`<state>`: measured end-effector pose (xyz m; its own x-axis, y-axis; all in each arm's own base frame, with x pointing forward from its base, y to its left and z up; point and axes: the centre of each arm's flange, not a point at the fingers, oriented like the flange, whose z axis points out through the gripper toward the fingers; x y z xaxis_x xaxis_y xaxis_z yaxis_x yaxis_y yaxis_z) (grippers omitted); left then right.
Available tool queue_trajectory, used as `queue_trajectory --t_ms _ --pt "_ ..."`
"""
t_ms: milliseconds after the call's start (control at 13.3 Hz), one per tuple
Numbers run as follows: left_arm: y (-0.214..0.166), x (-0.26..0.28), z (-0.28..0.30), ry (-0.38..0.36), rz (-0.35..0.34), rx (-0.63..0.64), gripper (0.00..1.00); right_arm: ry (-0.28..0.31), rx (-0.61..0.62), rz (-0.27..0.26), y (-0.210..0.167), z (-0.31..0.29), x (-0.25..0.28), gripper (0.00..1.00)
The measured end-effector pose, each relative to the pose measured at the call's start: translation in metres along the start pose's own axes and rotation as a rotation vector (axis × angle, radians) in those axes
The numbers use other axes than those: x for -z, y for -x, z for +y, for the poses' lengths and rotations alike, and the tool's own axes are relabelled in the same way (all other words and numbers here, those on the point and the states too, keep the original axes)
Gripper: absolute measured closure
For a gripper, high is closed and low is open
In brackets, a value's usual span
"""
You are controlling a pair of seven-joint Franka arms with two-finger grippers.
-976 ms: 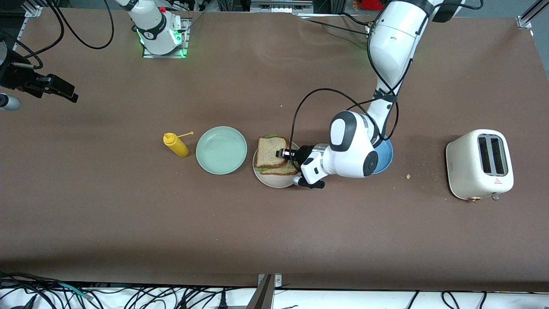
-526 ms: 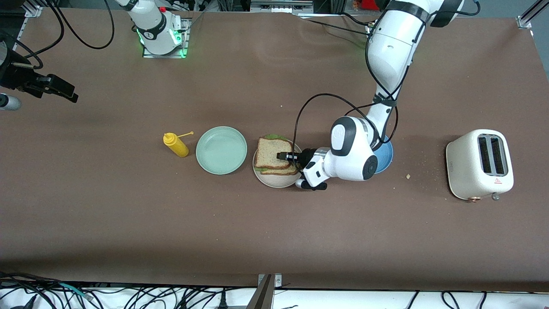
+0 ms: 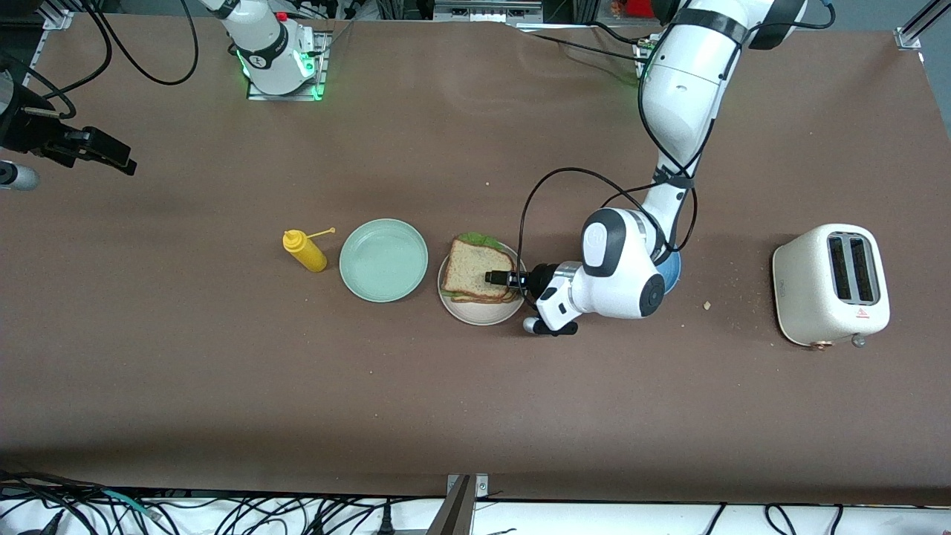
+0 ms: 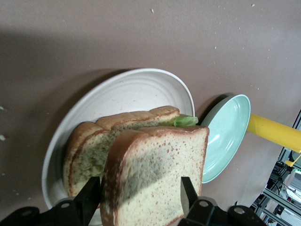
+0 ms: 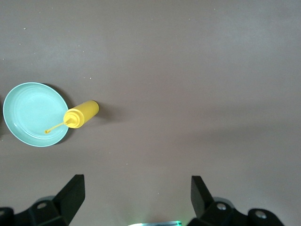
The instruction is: Make sandwich in beige plate with both arms
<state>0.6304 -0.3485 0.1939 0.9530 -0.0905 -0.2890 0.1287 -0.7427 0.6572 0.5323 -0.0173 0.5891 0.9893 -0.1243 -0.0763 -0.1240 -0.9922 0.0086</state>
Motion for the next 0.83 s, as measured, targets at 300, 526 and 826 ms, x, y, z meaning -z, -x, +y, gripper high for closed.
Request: queue_trajectory --t_ms 300,526,826 --pt "-0.011 0.026 -0.014 -0.021 0.047 0.016 0.07 -0.001 0.000 0.014 -0.001 0.000 0.007 0.00" --pt "-0.021 0.072 -0.032 -0.103 0.094 0.016 0.01 -0.001 0.001 0.010 -0.002 -0.001 0.005 0.00" --pt "-0.012 0.161 -0.028 -0.370 0.139 0.051 0.00 0.000 0.004 0.004 -0.008 -0.003 0.001 0.00"
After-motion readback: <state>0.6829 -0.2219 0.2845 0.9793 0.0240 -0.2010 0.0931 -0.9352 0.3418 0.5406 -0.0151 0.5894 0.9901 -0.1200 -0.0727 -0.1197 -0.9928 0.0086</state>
